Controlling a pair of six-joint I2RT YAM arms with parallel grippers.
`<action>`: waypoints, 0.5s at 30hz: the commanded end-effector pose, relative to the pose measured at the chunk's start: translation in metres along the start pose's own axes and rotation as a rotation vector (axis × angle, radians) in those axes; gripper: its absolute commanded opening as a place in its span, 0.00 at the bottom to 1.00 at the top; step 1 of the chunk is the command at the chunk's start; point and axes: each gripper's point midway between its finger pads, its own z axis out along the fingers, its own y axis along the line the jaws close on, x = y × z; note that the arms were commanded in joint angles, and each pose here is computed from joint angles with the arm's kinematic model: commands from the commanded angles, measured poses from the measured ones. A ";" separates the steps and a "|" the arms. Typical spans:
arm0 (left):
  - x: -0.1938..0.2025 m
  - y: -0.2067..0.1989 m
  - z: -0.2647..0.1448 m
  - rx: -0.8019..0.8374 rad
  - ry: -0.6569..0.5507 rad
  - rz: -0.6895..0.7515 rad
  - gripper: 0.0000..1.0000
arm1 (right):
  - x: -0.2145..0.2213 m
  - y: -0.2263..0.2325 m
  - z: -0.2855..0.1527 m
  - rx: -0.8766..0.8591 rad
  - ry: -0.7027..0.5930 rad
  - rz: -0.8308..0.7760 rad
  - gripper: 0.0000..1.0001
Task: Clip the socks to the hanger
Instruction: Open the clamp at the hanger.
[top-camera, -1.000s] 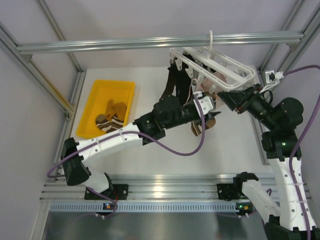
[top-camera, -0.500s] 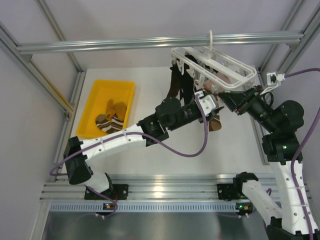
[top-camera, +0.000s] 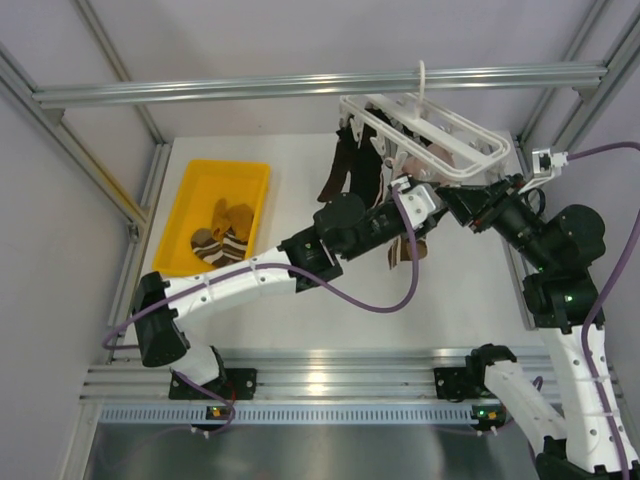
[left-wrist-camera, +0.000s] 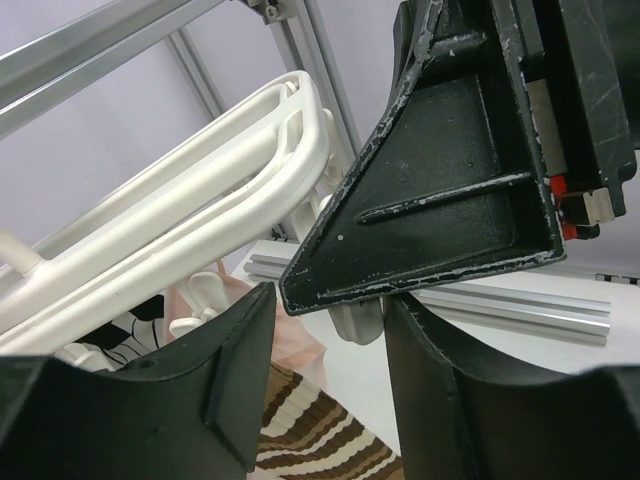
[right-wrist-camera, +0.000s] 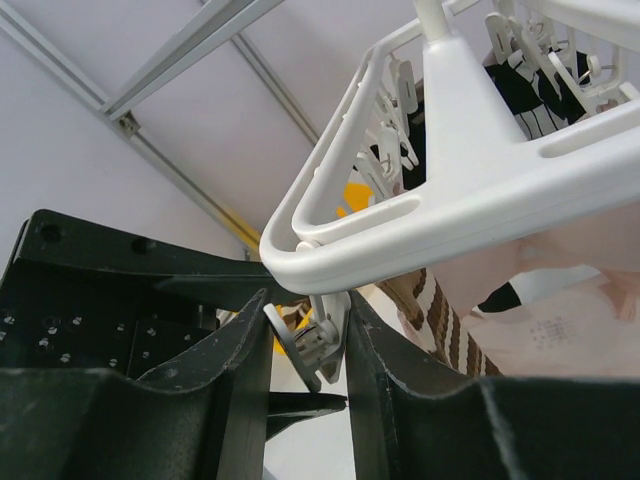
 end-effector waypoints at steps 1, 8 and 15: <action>-0.038 0.014 0.005 -0.057 -0.109 -0.012 0.51 | -0.003 0.007 -0.002 -0.019 -0.015 -0.032 0.00; -0.030 0.006 0.009 -0.022 -0.087 -0.020 0.28 | -0.005 0.011 -0.001 -0.030 -0.018 -0.024 0.00; -0.027 -0.007 0.001 0.052 -0.073 -0.032 0.03 | -0.012 0.013 0.000 -0.027 -0.036 -0.036 0.33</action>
